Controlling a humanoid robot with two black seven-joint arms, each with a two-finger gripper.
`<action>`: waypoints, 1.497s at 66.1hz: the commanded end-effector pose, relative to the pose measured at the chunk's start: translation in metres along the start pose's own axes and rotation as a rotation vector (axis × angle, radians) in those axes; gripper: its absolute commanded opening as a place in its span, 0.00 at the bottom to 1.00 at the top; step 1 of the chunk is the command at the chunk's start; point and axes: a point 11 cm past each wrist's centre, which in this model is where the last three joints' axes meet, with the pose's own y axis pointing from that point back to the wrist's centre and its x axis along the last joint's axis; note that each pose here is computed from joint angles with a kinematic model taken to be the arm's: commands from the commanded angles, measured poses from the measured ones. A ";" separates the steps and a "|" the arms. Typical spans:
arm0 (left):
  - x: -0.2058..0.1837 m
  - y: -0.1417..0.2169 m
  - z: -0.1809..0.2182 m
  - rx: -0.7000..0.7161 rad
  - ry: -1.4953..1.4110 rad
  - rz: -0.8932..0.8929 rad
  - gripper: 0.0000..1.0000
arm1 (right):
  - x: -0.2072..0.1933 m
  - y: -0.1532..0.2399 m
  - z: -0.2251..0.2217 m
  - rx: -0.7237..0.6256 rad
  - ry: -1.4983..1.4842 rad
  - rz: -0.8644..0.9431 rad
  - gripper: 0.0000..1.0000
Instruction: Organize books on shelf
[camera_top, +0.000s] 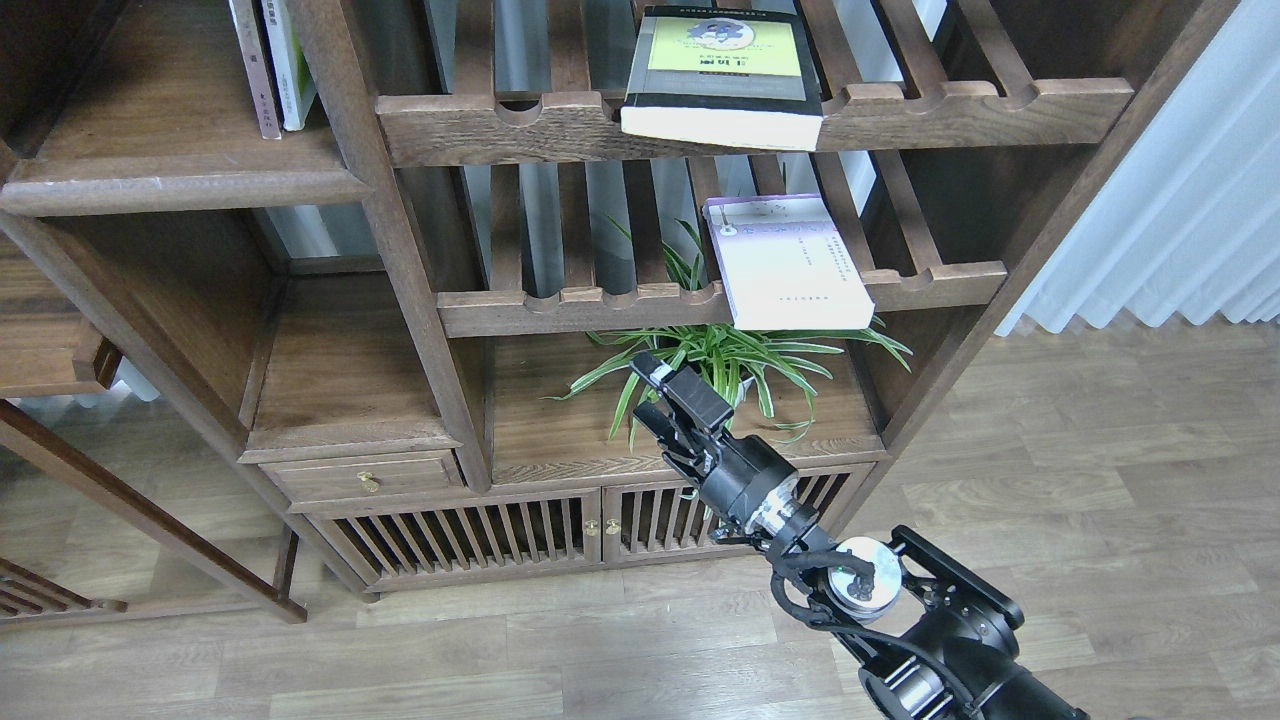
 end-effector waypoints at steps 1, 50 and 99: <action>-0.006 -0.009 -0.013 0.007 -0.026 0.040 0.02 | 0.000 0.000 0.000 0.000 0.000 0.000 0.99; -0.021 -0.037 -0.073 -0.107 -0.153 0.033 0.03 | 0.005 0.006 0.000 0.014 -0.014 0.009 0.99; -0.020 -0.033 -0.113 -0.117 -0.171 0.023 0.06 | 0.005 0.006 0.000 0.016 -0.014 0.009 0.99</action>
